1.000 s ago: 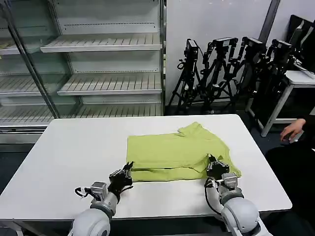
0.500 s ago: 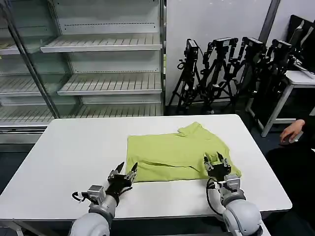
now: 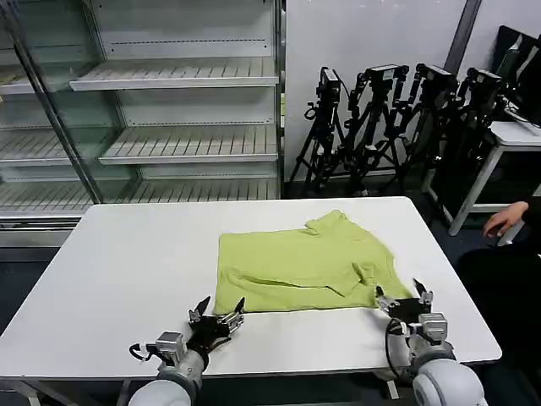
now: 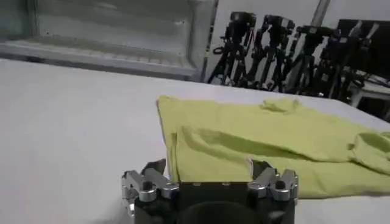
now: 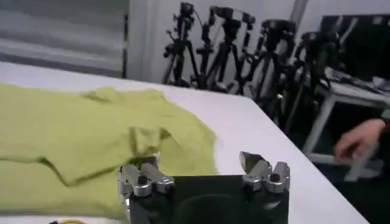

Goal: Fold and organize the clothes.

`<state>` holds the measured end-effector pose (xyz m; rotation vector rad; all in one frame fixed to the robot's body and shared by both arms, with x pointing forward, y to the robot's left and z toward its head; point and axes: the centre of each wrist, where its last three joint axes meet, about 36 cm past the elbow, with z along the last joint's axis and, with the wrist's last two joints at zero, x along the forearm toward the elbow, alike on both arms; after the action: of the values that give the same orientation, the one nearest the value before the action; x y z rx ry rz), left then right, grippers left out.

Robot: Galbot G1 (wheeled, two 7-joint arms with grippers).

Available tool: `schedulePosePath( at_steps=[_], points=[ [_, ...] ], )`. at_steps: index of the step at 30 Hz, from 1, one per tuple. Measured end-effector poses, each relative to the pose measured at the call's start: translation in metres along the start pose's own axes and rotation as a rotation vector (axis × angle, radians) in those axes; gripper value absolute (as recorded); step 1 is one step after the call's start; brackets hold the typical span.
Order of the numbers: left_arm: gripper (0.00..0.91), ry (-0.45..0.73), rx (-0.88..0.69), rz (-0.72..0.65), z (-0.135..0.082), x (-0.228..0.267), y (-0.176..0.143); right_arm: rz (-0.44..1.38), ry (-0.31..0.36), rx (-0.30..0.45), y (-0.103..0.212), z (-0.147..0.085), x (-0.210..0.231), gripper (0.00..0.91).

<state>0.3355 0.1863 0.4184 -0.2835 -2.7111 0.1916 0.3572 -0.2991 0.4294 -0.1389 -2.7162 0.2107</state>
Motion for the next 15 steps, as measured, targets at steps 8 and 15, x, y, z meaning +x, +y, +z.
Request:
schedulePosePath(
  at_steps=[8,15],
  points=[
    [0.081,0.016,0.006,0.002,0.0051,-0.0055,0.0003,0.003,0.025,-0.023,-0.0028,0.0052,-0.0025,0.05],
    [0.081,0.03,0.009,-0.005,0.0076,-0.0084,0.0051,-0.004,0.031,-0.029,-0.0012,0.0058,-0.0029,0.0]
  ],
)
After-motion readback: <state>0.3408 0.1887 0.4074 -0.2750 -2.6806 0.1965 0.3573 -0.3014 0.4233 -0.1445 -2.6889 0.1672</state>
